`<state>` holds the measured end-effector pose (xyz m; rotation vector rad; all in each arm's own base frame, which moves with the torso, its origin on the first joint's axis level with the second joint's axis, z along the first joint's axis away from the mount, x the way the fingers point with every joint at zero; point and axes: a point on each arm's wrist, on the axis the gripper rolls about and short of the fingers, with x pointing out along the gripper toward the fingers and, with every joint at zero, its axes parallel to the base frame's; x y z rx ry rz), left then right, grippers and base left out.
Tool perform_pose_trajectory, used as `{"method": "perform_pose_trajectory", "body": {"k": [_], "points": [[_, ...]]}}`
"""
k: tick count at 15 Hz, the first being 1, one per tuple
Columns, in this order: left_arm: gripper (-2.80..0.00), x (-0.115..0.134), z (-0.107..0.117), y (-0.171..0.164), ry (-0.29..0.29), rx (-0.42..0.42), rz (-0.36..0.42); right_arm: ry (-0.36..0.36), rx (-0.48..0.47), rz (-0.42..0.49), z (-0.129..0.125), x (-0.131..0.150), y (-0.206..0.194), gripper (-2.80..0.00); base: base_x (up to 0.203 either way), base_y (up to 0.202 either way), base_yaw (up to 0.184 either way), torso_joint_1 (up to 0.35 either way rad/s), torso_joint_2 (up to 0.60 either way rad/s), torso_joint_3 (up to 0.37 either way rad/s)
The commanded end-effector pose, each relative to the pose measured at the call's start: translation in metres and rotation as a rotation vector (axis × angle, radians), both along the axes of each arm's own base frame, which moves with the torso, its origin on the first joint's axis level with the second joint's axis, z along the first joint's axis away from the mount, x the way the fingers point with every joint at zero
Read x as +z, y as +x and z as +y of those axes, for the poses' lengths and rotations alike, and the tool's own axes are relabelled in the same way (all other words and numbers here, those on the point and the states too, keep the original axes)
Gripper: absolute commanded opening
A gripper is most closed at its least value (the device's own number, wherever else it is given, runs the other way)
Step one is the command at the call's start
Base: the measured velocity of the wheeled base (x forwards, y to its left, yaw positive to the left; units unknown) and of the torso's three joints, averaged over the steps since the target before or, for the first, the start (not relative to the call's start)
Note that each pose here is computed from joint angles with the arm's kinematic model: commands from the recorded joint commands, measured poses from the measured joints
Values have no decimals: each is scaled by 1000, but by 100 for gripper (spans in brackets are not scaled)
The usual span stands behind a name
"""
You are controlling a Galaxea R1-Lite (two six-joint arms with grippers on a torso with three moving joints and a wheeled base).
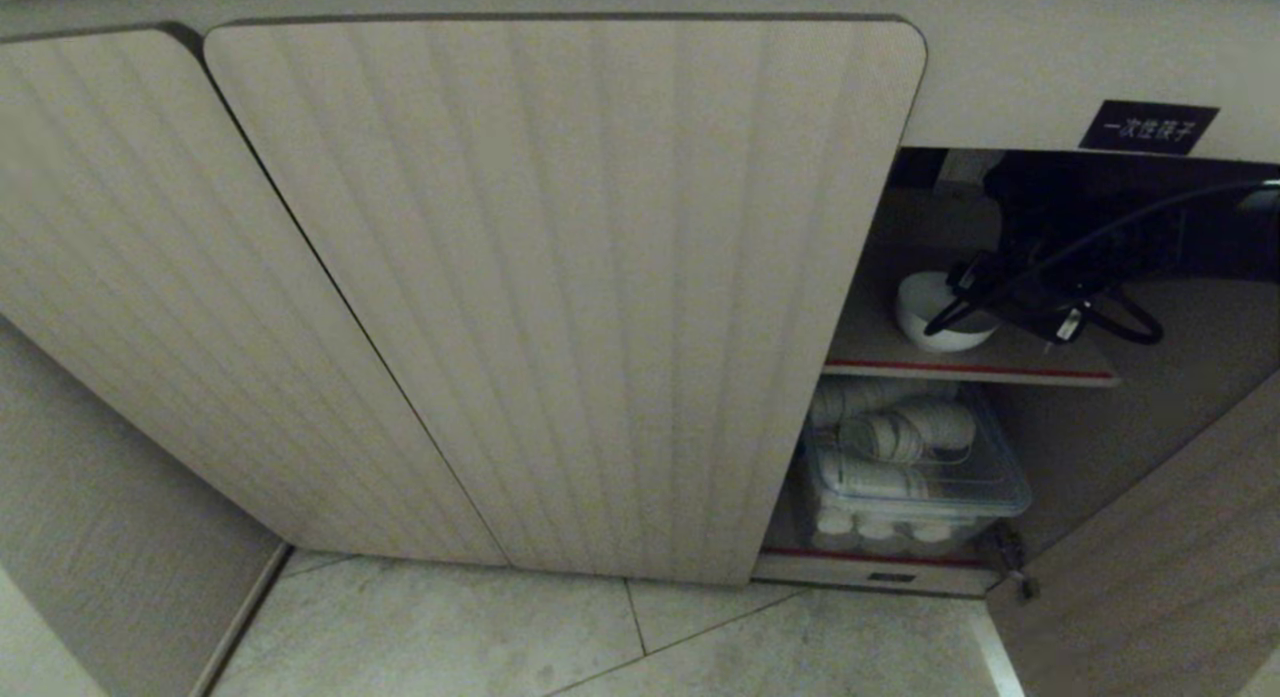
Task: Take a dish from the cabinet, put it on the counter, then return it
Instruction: Put it back into the cabinet, then close the cabinet door
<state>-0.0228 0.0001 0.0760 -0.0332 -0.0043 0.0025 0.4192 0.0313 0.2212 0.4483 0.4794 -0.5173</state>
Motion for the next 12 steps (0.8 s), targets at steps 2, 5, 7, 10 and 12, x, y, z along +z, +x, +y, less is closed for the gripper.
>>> {"method": "perform_pose_trajectory", "body": {"k": [2,5,7,10,12], "points": [[-280,0,0,0,-1,1,0,-28,7,9,0,-11,1,0,0,0,0,0,0,0],[-280,0,0,0,-1,1,0,-83,41,-42,0,-15,2,0,0,0,0,0,0,0],[-280,0,0,0,-1,1,-2,-102,53,-100,0,-15,5,0,0,0,0,0,0,0],[-280,0,0,0,-1,1,0,-151,84,-141,0,-17,5,0,0,0,0,0,0,0],[-280,0,0,0,-1,2,0,-174,97,-173,1,-17,5,0,0,0,0,0,0,0]]}}
